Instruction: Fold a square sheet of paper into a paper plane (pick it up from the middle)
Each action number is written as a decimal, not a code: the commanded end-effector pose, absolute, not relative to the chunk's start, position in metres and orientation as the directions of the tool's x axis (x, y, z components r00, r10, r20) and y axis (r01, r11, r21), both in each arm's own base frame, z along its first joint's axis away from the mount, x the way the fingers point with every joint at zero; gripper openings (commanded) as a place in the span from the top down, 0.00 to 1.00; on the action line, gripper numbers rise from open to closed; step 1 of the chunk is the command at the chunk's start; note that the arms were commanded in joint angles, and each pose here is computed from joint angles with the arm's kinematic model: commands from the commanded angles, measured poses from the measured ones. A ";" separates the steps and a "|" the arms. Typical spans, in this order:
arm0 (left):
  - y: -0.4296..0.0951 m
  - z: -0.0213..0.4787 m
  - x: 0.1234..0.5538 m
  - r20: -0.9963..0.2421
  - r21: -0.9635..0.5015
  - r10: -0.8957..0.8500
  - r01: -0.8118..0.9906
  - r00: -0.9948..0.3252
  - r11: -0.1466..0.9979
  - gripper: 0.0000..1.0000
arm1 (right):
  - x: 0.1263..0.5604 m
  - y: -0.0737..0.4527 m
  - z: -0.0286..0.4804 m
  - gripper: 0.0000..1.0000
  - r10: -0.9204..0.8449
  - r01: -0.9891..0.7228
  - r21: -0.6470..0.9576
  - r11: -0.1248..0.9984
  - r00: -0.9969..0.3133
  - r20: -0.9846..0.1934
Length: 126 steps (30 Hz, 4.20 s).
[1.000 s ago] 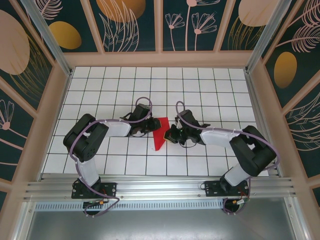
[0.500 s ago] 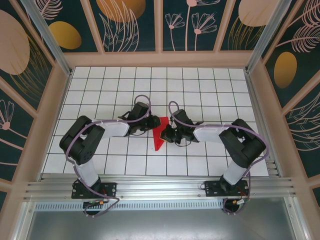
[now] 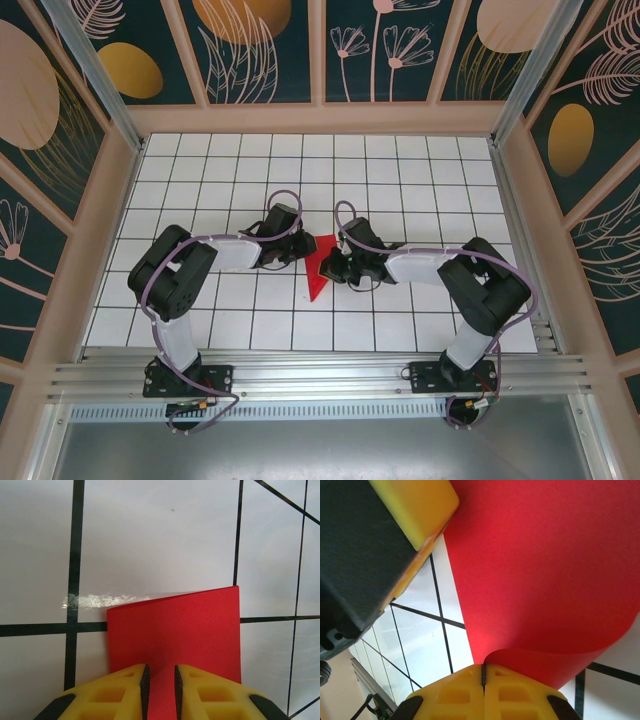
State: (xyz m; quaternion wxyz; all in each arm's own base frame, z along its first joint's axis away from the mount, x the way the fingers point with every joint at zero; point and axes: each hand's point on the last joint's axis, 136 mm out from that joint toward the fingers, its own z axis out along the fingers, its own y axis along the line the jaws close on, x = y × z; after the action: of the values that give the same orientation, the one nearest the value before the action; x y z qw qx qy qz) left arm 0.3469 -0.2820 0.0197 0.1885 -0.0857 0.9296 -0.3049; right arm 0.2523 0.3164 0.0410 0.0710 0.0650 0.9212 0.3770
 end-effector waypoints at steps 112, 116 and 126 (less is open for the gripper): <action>-0.234 0.063 0.341 -0.293 -0.713 -0.368 -0.055 -0.882 0.699 0.72 | 0.245 0.317 -0.006 0.56 0.060 -0.021 0.572 0.820 -0.990 -0.124; -0.238 0.064 0.336 -0.280 -0.731 -0.358 -0.044 -0.891 0.681 0.73 | 0.244 0.314 -0.009 0.72 0.064 -0.014 0.563 0.826 -0.991 -0.118; -0.264 0.063 0.309 -0.255 -0.758 -0.270 0.019 -0.928 0.652 0.83 | 0.240 0.307 -0.020 0.90 0.065 0.002 0.536 0.844 -0.993 -0.098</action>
State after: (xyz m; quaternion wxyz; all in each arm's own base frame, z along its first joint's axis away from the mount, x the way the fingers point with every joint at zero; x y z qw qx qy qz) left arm 0.3185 -0.2480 0.0511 0.1771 -0.0975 0.9007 -0.3845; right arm 0.2595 0.3305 0.0166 0.0927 0.0098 0.9371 0.3362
